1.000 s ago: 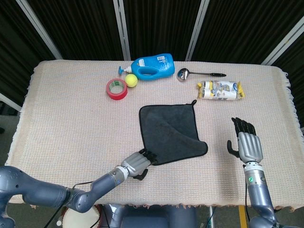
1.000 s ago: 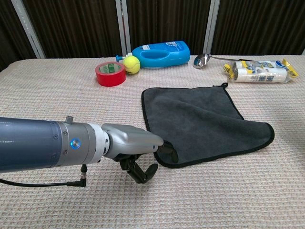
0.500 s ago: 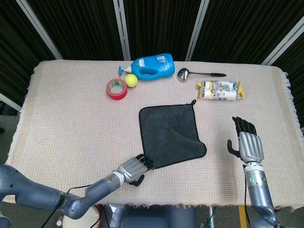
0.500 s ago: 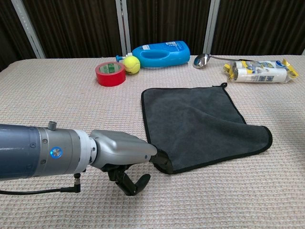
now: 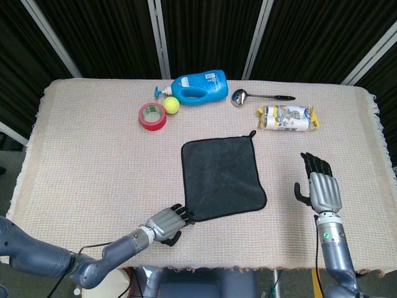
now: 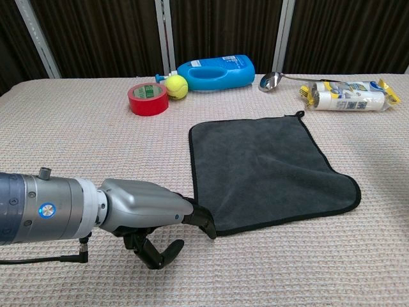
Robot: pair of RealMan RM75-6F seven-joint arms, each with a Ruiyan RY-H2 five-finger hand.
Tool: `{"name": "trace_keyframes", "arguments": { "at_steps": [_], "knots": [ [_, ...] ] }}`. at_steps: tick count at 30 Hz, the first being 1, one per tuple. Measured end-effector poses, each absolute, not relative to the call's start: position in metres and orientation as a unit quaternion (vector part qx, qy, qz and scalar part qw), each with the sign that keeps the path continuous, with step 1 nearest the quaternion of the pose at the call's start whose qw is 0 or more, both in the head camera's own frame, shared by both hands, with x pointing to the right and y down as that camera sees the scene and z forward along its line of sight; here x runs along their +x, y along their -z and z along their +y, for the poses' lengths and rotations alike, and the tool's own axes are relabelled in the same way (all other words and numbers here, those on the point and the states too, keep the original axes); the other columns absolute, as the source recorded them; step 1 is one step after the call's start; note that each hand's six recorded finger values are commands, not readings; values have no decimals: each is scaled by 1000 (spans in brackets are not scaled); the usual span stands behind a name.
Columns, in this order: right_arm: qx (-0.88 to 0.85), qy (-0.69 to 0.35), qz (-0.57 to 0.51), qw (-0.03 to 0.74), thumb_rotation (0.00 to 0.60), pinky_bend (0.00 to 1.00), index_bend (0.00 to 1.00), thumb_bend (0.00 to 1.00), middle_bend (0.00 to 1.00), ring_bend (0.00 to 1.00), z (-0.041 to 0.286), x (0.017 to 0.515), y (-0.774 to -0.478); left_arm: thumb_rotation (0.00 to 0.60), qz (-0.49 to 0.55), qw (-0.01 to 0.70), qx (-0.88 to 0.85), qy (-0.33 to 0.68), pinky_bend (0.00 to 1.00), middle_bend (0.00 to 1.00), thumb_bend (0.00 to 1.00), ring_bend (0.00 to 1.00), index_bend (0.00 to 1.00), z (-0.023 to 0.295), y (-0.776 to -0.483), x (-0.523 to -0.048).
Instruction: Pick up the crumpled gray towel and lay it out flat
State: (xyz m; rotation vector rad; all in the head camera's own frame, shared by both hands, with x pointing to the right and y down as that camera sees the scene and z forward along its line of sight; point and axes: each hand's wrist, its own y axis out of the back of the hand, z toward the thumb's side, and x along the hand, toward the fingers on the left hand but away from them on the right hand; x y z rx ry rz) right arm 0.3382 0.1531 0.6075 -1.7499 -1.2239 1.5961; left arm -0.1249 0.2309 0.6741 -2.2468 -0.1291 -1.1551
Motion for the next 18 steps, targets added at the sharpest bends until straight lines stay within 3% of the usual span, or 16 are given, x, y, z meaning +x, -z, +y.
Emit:
{"name": "trace_keyframes", "arguments": {
  "at_steps": [18],
  "knots": [
    [-637, -583, -450, 229, 600, 36, 0, 559, 68, 0, 156, 342, -607, 600, -62, 306, -847, 430, 20, 52, 716, 0, 149, 234, -667, -133]
  ]
}}
